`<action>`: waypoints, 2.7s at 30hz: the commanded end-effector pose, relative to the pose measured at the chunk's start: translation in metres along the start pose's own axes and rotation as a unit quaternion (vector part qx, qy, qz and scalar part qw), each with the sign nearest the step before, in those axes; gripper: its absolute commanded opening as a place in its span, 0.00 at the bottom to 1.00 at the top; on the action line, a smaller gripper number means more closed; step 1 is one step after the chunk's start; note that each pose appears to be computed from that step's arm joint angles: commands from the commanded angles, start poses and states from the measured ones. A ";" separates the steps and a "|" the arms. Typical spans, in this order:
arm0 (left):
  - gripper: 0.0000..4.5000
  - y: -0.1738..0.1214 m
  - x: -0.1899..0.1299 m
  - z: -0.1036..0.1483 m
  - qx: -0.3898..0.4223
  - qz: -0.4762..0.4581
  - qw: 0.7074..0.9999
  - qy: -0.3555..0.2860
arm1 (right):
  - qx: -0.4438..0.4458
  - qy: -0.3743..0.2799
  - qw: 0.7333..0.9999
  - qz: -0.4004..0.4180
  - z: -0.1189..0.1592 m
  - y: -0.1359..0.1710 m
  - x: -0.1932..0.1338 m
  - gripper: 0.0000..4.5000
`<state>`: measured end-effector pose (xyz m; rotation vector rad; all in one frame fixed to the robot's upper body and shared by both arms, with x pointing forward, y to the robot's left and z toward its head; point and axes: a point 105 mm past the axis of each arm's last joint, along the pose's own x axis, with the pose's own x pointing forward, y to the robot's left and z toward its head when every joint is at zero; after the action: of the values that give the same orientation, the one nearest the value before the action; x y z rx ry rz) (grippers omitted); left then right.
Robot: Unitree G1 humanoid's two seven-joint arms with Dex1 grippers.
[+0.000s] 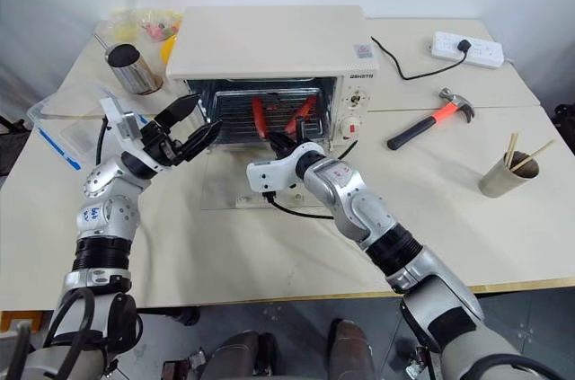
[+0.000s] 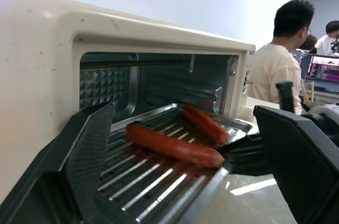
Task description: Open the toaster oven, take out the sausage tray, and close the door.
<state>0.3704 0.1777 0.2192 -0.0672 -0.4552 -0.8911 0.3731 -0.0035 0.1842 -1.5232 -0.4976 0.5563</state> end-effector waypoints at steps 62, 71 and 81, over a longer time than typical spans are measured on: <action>1.00 0.007 -0.008 0.021 0.020 -0.072 0.997 0.021 | 0.000 -0.122 0.992 -0.027 0.019 -0.013 -0.066 0.01; 1.00 0.004 -0.028 0.026 -0.012 -0.032 0.999 0.041 | 0.008 -0.155 0.988 -0.026 0.025 -0.013 -0.078 0.01; 1.00 -0.049 -0.059 0.033 -0.280 0.024 0.957 0.070 | -0.025 -0.192 0.981 -0.015 0.015 0.000 -0.091 0.01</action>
<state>0.3010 0.2054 0.2012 -0.4668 -0.0357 -0.9030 0.2941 -0.0449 0.1731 -1.4684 -0.7671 0.8718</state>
